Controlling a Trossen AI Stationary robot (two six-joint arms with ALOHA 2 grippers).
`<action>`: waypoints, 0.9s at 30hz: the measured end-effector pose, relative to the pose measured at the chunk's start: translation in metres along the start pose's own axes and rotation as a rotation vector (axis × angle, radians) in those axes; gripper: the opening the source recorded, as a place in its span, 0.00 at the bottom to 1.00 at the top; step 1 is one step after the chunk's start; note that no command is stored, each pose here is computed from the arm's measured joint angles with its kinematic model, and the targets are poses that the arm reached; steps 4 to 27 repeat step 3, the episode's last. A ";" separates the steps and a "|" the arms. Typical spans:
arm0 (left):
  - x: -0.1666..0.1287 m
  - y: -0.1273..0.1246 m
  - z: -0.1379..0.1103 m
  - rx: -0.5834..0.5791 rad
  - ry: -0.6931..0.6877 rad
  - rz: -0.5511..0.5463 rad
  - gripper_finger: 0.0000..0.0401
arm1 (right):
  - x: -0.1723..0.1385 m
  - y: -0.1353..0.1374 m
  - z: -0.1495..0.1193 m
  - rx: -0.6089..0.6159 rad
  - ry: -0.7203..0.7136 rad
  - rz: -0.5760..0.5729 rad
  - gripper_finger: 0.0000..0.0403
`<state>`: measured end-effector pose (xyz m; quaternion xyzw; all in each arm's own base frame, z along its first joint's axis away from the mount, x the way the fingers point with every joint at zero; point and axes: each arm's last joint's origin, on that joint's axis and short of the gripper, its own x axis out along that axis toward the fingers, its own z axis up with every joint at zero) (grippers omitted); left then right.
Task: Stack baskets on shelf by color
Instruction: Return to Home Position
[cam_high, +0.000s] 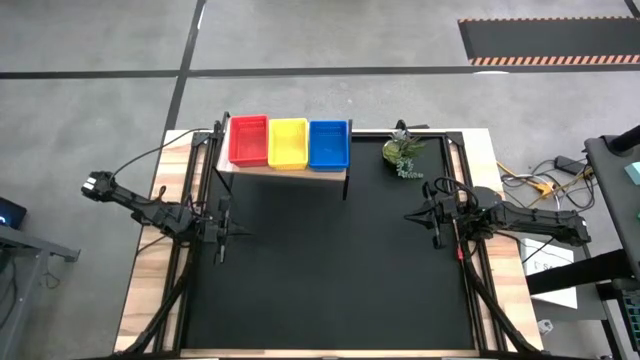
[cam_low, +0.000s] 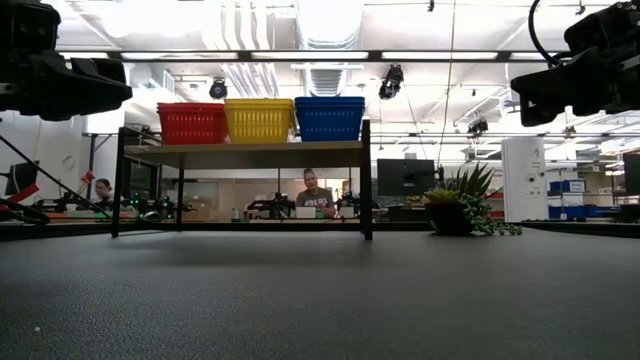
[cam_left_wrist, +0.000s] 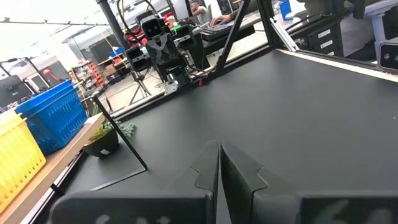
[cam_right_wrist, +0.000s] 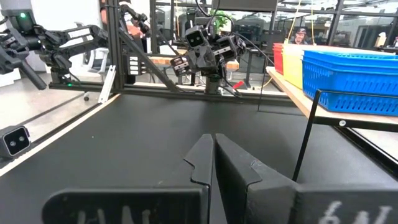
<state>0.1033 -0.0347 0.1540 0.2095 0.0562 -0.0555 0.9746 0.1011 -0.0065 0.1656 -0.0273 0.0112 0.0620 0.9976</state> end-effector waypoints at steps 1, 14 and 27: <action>0.000 0.000 0.000 0.000 0.000 0.000 0.00 | 0.000 0.000 0.000 0.000 0.000 0.000 0.02; 0.000 0.000 0.000 0.000 -0.001 0.001 0.00 | 0.000 0.000 0.000 0.000 0.000 0.000 0.02; 0.000 0.000 0.000 0.000 -0.001 0.001 0.00 | 0.000 0.000 0.000 0.000 0.000 0.000 0.02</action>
